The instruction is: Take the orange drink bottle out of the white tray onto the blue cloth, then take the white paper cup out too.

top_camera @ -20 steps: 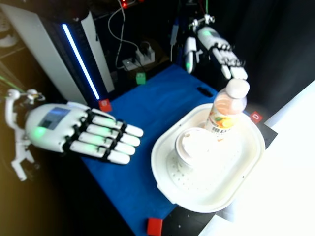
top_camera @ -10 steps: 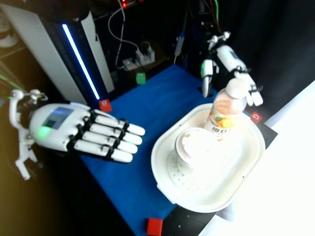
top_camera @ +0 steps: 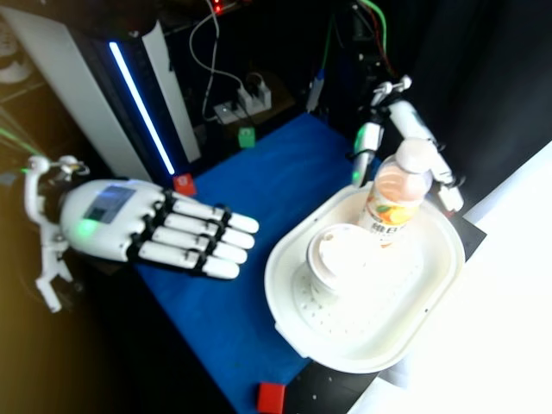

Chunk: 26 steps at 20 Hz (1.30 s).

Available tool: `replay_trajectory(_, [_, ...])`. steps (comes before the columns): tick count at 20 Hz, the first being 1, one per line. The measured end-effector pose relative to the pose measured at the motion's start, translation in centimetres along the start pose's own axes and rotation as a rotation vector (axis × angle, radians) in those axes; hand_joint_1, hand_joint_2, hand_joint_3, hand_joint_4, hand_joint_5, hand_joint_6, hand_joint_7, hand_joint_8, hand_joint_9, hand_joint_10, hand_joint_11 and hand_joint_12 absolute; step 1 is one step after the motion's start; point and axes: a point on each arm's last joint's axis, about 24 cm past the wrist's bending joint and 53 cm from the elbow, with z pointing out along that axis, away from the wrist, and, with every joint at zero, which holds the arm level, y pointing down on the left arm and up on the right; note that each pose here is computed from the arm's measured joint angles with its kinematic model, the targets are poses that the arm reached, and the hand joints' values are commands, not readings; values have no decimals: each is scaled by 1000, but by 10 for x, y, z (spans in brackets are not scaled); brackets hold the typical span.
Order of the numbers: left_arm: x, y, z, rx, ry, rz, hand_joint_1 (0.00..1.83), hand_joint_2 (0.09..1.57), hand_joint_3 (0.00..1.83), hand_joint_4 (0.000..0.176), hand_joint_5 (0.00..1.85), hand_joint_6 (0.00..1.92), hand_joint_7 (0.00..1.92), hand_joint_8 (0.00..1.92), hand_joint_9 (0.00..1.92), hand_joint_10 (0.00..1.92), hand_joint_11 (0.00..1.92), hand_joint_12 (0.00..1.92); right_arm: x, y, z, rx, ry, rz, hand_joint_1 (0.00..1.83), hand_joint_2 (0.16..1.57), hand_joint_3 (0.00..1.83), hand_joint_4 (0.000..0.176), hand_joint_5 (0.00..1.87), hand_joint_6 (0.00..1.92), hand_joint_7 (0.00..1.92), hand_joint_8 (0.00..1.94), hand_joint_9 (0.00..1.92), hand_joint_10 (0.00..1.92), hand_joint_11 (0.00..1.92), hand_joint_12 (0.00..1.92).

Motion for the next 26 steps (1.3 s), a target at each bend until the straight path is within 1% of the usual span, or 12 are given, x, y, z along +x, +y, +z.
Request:
replay_trajectory(4, [-8, -3, 7, 33, -50, -105, 797, 901, 0, 175, 0, 0, 0, 0, 8, 3, 7, 3, 1, 1, 0, -2, 2, 1, 233, 1360, 0, 0, 0, 0, 0, 0, 0, 0, 0, 0])
replay_trajectory(6, [-6, -4, 11, 46, -59, -149, 763, 933, 12, 164, 0, 0, 14, 3, 118, 47, 0, 944, 2, 2, 1, -4, 3, 4, 292, 1352, 0, 0, 0, 0, 0, 0, 0, 0, 0, 0])
replay_trajectory(11, [-1, -4, 18, 64, -63, -176, 804, 955, 3, 114, 0, 0, 122, 19, 152, 126, 0, 816, 3, 2, 1, -5, 4, 6, 359, 1339, 0, 0, 0, 0, 0, 0, 0, 0, 0, 0])
replay_trajectory(12, [-2, -5, 19, 65, -67, -184, 853, 983, 1, 121, 95, 29, 231, 98, 131, 476, 0, 1088, 3, 2, 1, -3, 4, 8, 360, 1341, 0, 0, 0, 0, 0, 0, 0, 0, 0, 0])
replay_trajectory(13, [0, -5, 20, 68, -66, -187, 920, 1064, 8, 38, 245, 660, 228, 883, 100, 1109, 0, 1534, 3, 2, 1, -5, 4, 5, 411, 1343, 0, 0, 0, 0, 0, 0, 0, 0, 0, 0])
replay_trajectory(15, [-1, -5, 21, 69, -65, -193, 968, 1097, 9, 0, 299, 1000, 275, 1093, 185, 1365, 92, 1809, 4, 3, 1, -7, 6, 3, 417, 1346, 0, 0, 0, 0, 0, 0, 0, 0, 0, 0])
replay_trajectory(17, [-2, -3, 22, 67, -73, -208, 1011, 1115, 5, 0, 285, 1219, 504, 1375, 629, 1697, 612, 1917, 6, 1, 0, -2, 10, 5, 408, 1353, 1, 0, 0, 0, 0, 0, 0, 0, 0, 0])
replay_trajectory(18, [-2, -3, 23, 66, -75, -213, 959, 1230, 49, 0, 577, 1457, 560, 1706, 711, 1876, 695, 1920, 7, 1, 0, 0, 14, 5, 393, 1365, 6, 0, 0, 0, 0, 0, 0, 0, 0, 0])
replay_trajectory(19, [-2, -3, 23, 67, -75, -212, 974, 1142, 6, 0, 335, 1655, 441, 1878, 603, 1912, 609, 1921, 8, 0, -1, 2, 15, 6, 411, 1371, 6, 0, 0, 0, 0, 0, 0, 0, 0, 0])
replay_trajectory(21, [-1, -4, 23, 72, -70, -203, 992, 1121, 0, 0, 252, 1665, 368, 1919, 556, 1921, 721, 1921, 8, 0, -1, 2, 15, 6, 476, 1363, 0, 0, 0, 0, 0, 0, 0, 0, 0, 0])
replay_trajectory(22, [-1, -4, 23, 71, -70, -204, 1031, 1216, 43, 0, 593, 1468, 543, 1921, 782, 1921, 973, 1921, 7, 0, -1, 2, 14, 6, 494, 1371, 4, 0, 0, 0, 0, 0, 0, 0, 0, 0])
replay_trajectory(26, [-2, -5, 23, 75, -72, -209, 1105, 1162, 7, 0, 883, 1215, 768, 1921, 937, 1921, 1067, 1921, 8, -1, -1, 5, 15, 8, 541, 1370, 0, 0, 0, 0, 0, 0, 0, 0, 0, 0])
